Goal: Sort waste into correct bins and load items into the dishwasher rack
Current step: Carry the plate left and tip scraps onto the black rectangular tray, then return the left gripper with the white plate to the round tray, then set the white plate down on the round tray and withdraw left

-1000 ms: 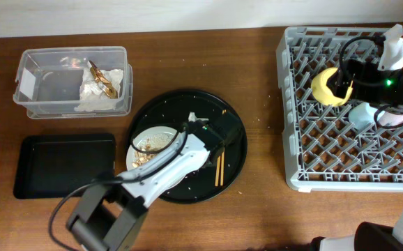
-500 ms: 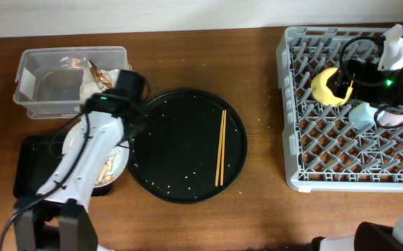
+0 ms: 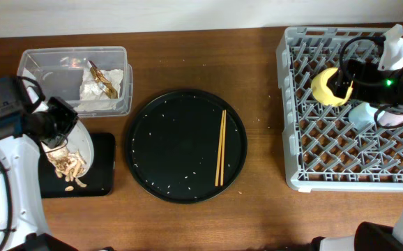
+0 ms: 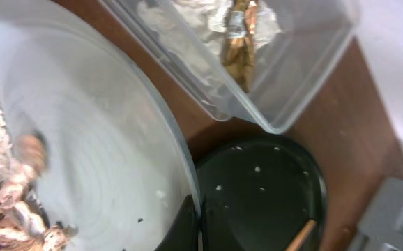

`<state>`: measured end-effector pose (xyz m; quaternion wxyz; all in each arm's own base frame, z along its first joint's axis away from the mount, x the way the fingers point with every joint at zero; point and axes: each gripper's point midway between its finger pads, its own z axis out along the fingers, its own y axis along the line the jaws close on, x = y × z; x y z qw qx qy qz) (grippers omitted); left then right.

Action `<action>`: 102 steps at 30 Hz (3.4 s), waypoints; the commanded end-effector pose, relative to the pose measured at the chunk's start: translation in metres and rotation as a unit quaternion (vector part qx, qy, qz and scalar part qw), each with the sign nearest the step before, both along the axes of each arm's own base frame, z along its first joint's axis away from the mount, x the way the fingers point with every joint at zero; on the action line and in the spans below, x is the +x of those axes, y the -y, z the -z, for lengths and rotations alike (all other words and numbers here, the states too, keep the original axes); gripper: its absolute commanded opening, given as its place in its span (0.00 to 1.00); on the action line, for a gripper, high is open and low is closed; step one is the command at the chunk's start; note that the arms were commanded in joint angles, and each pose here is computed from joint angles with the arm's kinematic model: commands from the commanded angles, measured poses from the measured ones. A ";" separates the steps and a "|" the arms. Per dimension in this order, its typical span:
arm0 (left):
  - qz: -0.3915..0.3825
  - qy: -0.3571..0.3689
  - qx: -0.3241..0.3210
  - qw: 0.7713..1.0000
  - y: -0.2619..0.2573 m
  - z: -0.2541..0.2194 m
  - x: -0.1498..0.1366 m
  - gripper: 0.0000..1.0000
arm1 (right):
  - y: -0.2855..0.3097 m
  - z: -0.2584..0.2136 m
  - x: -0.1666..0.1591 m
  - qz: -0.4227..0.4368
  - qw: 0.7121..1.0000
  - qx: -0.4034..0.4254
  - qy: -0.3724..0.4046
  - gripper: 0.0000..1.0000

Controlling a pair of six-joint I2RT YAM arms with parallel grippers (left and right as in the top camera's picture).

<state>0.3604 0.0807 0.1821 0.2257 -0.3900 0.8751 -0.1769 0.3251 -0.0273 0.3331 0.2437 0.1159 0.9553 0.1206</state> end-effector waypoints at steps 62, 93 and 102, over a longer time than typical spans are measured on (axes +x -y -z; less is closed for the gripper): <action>0.376 0.072 0.168 0.909 0.247 0.008 -0.045 0.01 | 0.001 0.003 0.001 -0.001 1.000 -0.005 -0.005 0.98; 0.586 0.031 0.177 0.790 0.340 0.119 -0.045 0.93 | 0.001 0.003 0.001 -0.001 1.000 -0.005 -0.006 0.98; 0.516 0.012 0.203 0.832 0.339 0.139 -0.029 0.75 | 0.001 0.003 0.001 0.000 1.000 -0.004 -0.005 0.98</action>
